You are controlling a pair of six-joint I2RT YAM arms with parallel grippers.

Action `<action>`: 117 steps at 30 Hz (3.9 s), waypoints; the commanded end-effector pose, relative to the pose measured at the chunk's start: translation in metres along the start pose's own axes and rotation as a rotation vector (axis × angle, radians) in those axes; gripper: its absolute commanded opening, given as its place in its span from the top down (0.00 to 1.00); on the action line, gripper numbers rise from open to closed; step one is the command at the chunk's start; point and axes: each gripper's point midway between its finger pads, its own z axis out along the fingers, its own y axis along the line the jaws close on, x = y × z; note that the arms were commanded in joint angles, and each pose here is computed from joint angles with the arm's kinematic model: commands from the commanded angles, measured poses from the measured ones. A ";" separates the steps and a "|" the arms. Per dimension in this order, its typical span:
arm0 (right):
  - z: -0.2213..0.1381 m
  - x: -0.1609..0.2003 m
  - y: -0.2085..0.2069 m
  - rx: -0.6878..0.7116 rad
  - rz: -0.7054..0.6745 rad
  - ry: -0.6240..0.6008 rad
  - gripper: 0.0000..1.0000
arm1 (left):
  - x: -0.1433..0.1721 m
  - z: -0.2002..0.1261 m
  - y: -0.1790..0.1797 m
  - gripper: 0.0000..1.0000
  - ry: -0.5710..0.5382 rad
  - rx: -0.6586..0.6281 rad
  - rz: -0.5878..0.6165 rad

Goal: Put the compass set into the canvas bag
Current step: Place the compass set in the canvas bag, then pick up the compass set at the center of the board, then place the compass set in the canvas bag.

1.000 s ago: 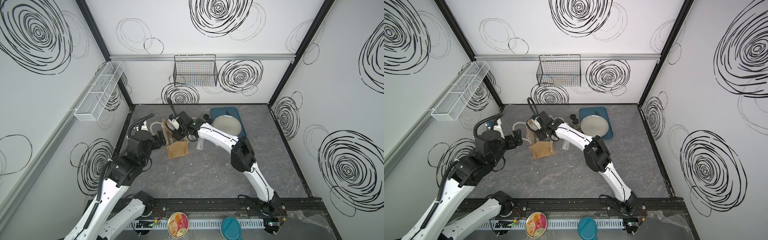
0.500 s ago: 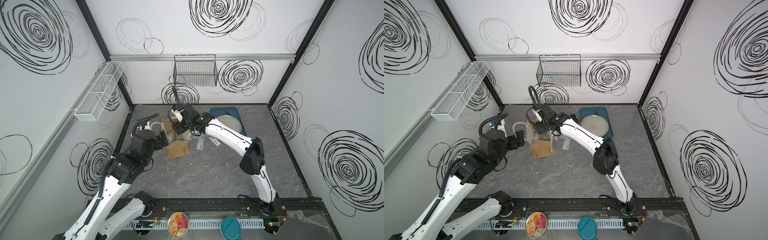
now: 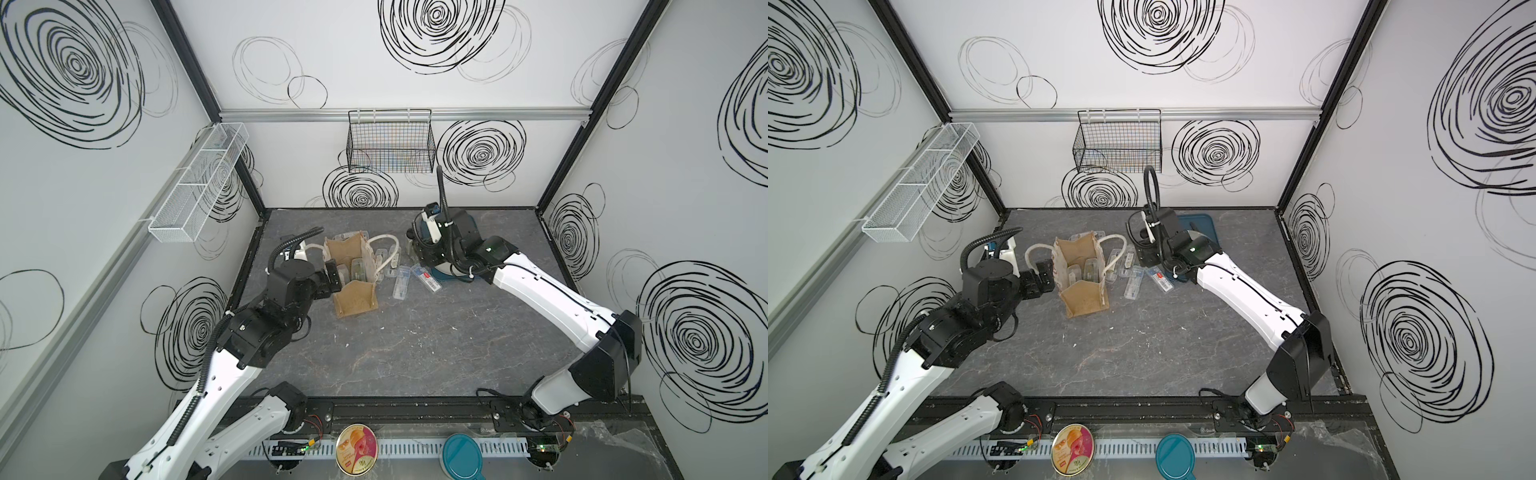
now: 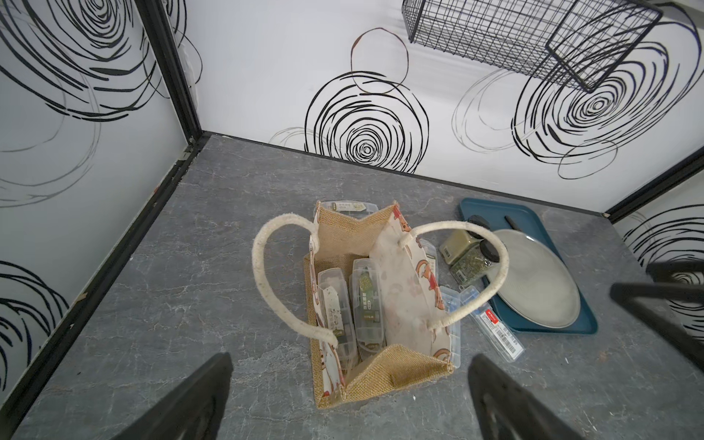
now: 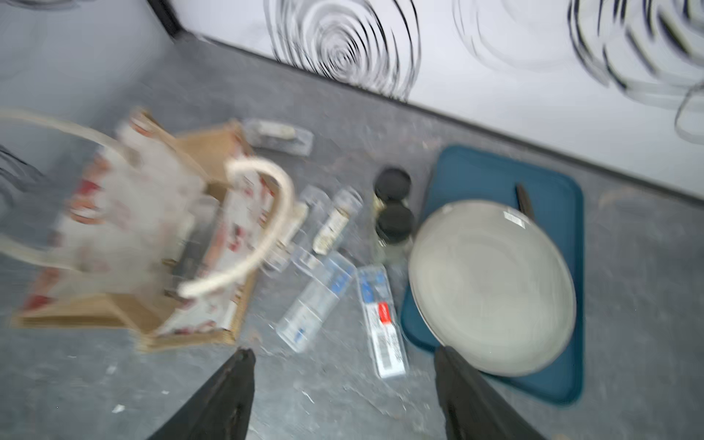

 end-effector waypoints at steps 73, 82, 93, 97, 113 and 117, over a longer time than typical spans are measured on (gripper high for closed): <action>0.059 0.112 -0.005 -0.012 0.175 0.393 0.60 | 0.010 0.026 0.034 0.01 0.086 -0.001 -0.146; -0.005 0.030 0.007 -0.067 0.118 0.184 0.60 | 0.019 0.038 0.052 0.01 0.121 0.028 -0.235; -0.026 -0.075 0.093 -0.189 -0.057 -0.072 0.60 | 0.018 0.038 0.049 0.01 0.112 0.046 -0.261; -0.005 -0.094 0.132 -0.231 -0.134 -0.083 0.60 | 0.024 0.037 0.052 0.01 0.116 0.029 -0.261; 0.104 -0.074 0.208 -0.336 -0.271 -0.013 0.58 | 0.024 0.028 0.046 0.01 0.111 0.011 -0.228; 0.128 -0.052 0.213 -0.343 -0.277 0.044 0.58 | 0.029 0.029 0.049 0.01 0.122 -0.002 -0.219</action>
